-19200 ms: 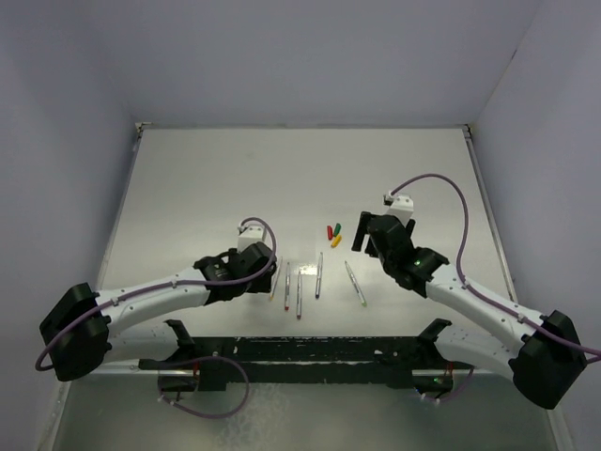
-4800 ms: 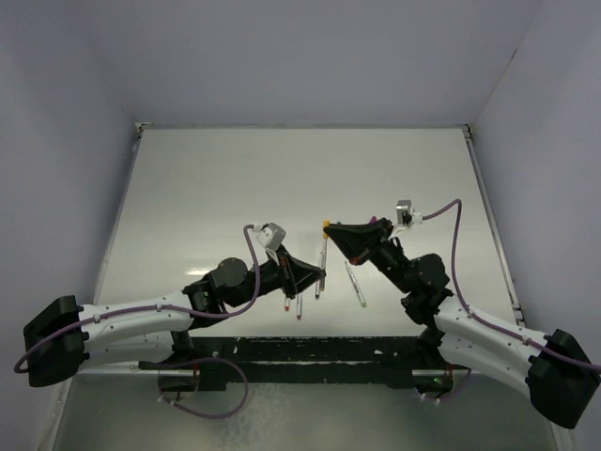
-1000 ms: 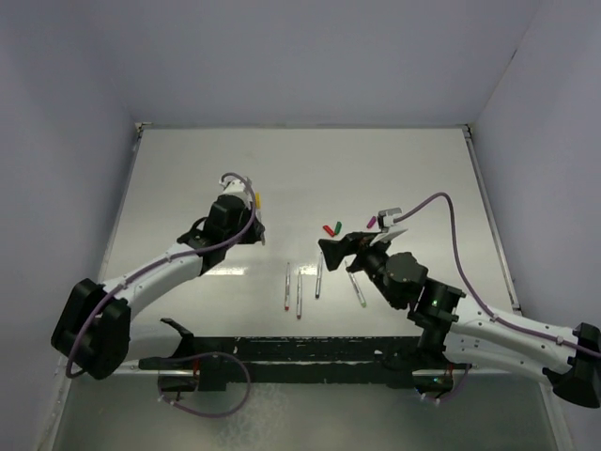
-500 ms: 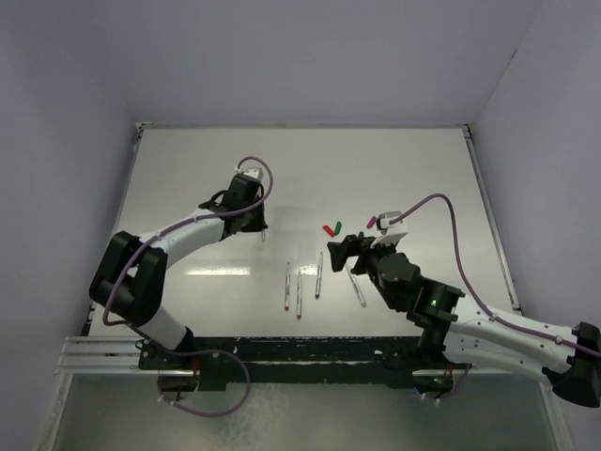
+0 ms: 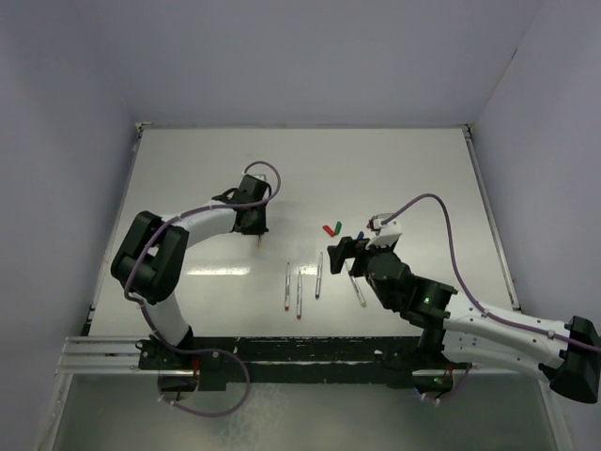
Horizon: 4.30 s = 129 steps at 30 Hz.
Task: Insert the pens into the pen caps
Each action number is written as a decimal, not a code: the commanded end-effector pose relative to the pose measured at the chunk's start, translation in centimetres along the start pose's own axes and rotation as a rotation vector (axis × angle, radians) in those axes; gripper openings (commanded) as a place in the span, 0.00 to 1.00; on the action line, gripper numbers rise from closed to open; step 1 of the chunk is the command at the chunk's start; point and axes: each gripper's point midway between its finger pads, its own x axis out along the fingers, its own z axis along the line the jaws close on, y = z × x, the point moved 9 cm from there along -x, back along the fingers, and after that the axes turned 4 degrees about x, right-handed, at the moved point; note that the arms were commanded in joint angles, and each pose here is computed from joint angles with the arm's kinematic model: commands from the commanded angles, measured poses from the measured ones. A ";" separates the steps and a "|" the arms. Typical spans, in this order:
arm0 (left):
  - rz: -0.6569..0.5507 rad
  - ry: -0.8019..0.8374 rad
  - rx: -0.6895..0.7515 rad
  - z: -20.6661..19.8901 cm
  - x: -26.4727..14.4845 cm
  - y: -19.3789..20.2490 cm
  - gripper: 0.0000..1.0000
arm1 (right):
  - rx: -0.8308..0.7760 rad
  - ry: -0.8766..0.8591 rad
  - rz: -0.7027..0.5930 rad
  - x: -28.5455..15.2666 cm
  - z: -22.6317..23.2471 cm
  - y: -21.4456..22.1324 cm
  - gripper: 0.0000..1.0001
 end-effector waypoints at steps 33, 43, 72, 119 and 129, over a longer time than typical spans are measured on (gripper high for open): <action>-0.197 0.050 0.051 -1.6 -10.8 -0.7 0.40 | 0.104 0.249 -0.192 4.0 -5.4 -6.1 0.95; -0.071 0.110 0.101 -4.5 -12.0 7.6 0.40 | 0.142 0.344 -0.151 4.2 -7.7 -5.0 0.92; 0.065 0.117 0.203 -10.2 -8.1 13.4 0.45 | 0.205 0.284 -0.113 2.8 -8.1 -3.1 0.89; 0.275 -0.029 0.293 -5.5 -6.9 18.2 0.00 | 0.098 0.257 -0.013 4.2 -6.0 -5.9 0.81; -0.086 0.238 0.218 -5.7 -13.3 13.7 0.00 | -0.192 0.249 0.269 10.7 -4.8 -3.7 0.64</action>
